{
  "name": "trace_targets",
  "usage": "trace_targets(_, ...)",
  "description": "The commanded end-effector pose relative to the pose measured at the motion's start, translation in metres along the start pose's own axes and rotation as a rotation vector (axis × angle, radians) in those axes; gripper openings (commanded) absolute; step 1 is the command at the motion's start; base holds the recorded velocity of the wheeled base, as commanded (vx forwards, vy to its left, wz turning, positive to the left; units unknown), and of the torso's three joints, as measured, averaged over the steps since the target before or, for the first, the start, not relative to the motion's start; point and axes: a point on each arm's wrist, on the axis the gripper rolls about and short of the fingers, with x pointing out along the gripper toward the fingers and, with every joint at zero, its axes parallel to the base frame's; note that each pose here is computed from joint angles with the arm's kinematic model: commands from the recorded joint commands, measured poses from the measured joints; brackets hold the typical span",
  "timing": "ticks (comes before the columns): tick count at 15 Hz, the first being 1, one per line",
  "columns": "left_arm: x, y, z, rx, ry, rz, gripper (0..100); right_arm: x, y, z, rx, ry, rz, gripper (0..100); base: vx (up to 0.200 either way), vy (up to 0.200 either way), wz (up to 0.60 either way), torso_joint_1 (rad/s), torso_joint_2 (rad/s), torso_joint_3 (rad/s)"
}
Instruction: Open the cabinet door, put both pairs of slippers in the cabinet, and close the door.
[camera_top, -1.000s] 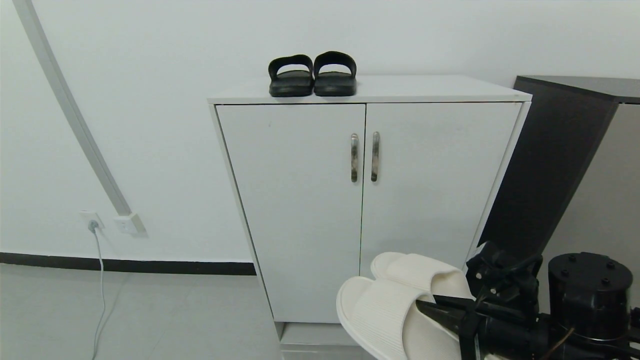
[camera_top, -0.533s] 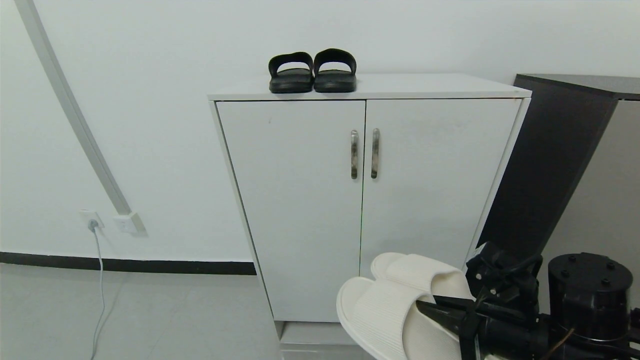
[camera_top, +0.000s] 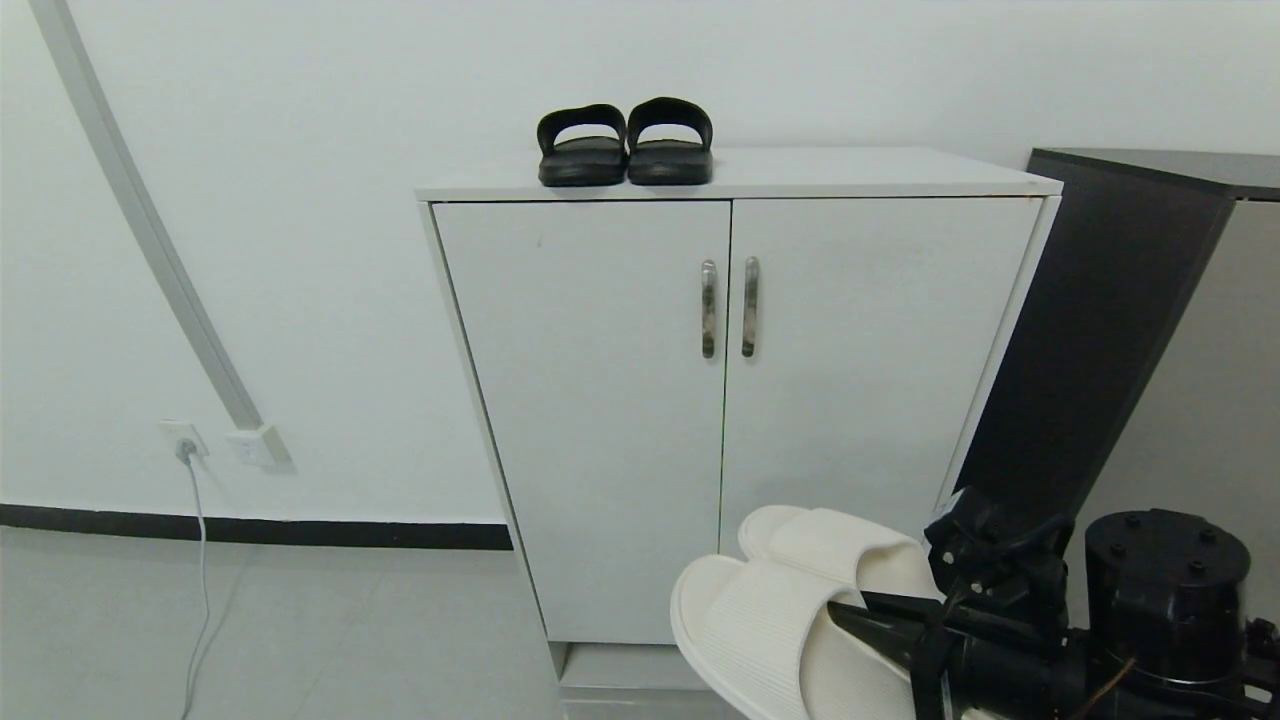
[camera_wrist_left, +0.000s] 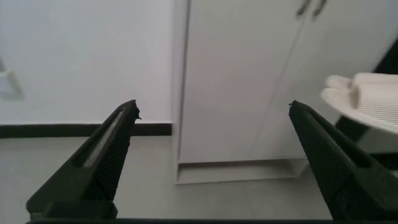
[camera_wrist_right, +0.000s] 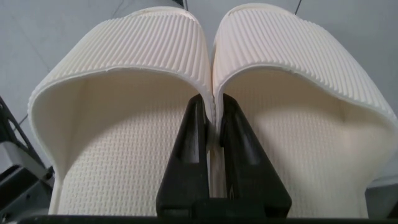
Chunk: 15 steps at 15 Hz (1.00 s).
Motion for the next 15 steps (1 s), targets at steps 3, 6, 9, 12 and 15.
trace_targets(3, 0.081, -0.017, 0.048, -0.021, 0.138, -0.263, 100, 0.002, 0.000, -0.004, 0.000, 0.003, -0.002, 0, 0.000, 0.000, 0.00, 0.000, 0.00, 0.000)
trace_targets(6, 0.135, -0.042, 0.080, -0.009, 0.156, -0.374, 100, 0.005, -0.001, -0.005, 0.002, 0.013, -0.001, 0, 0.000, 0.000, 0.00, 0.000, 0.00, 0.000)
trace_targets(9, 0.181, -0.076, 0.103, -0.004, 0.117, -0.490, 100, 0.006, -0.001, -0.005, 0.002, 0.009, -0.002, 0, 0.000, 0.000, 0.00, 0.000, 0.00, 0.000)
trace_targets(12, 0.227, -0.110, 0.112, -0.050, 0.086, -0.608, 100, 0.006, -0.001, -0.006, 0.002, 0.014, -0.001, 0, 0.000, 0.000, 0.00, 0.000, 0.00, 0.000)
trace_targets(15, 0.263, -0.136, 0.112, -0.054, 0.078, -0.652, 100, 0.005, -0.001, -0.007, 0.005, 0.016, -0.002, 0, 0.000, 0.000, 0.00, 0.000, 0.00, 0.000)
